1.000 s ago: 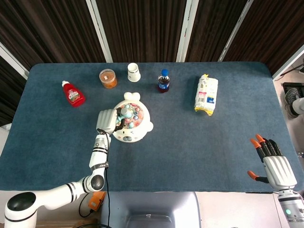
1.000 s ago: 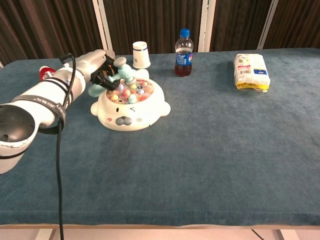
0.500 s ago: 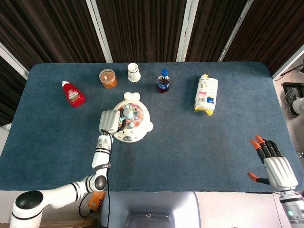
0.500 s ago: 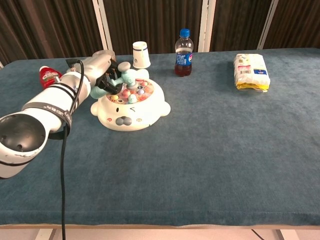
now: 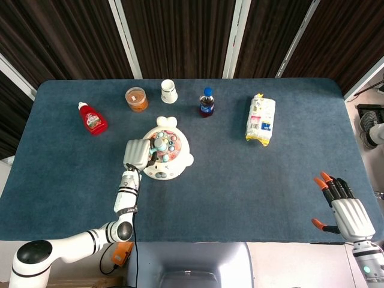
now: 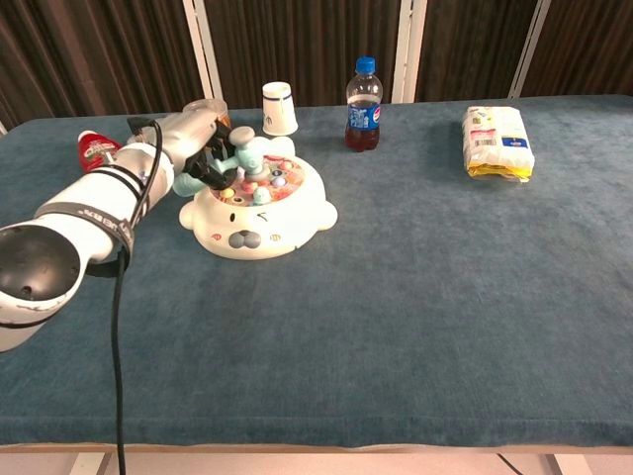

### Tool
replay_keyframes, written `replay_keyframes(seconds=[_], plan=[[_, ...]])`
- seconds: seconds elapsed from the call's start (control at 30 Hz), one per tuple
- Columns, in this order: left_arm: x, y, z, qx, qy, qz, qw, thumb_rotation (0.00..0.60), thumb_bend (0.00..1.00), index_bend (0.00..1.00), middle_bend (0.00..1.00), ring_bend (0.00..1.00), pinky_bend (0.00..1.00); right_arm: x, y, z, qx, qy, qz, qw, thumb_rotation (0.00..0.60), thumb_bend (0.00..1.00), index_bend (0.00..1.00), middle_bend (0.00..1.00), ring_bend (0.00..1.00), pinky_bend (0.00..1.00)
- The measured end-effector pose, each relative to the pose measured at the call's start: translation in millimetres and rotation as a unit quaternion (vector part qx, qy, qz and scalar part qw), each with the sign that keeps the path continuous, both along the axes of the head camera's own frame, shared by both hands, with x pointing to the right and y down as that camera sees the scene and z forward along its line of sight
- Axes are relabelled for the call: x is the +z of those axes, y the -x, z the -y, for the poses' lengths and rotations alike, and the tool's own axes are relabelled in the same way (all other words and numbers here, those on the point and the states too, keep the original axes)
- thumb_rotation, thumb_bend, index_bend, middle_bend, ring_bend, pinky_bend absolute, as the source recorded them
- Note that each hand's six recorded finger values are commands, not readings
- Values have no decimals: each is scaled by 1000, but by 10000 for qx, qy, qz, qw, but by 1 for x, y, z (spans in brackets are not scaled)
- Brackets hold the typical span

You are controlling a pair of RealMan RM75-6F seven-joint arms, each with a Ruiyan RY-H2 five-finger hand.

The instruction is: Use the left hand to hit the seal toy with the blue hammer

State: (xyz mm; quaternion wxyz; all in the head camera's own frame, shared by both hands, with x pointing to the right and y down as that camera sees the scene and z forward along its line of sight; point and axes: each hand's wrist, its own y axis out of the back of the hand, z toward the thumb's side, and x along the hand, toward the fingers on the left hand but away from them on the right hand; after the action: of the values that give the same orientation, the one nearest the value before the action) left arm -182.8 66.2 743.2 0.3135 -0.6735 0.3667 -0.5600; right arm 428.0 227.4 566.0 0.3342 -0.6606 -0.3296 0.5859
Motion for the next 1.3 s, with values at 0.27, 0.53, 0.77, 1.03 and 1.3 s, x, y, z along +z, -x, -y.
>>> replay_keyframes(seconds=[0.27,0.53,0.77,1.03,1.3], plan=[[5,3,-1,-26,129,50,9999,600,787,650,1000,1000,1000,0,-1,1,12,13,27,10000,600,232,0,0,0,0],[5,1,-1,-12,194,6,9998,600,788,650,1000,1000,1000,0,-1,1,12,22,27,10000,600,232,0,0,0,0],[-9,10,17,-181,-100,-88,9997,600,788,650,1000,1000,1000,-1,-2,0,15,14,34,10000,600,233,0,0,0,0],[-9,22,26,-335,0,28,9994,600,786,650,1000,1000,1000,-2,-2,0,21,1,43,10000,600,232,0,0,0,0],[4,28,25,-395,173,159,9989,600,787,650,1000,1000,1000,-2,-3,1,44,-4,45,10000,600,232,0,0,0,0]])
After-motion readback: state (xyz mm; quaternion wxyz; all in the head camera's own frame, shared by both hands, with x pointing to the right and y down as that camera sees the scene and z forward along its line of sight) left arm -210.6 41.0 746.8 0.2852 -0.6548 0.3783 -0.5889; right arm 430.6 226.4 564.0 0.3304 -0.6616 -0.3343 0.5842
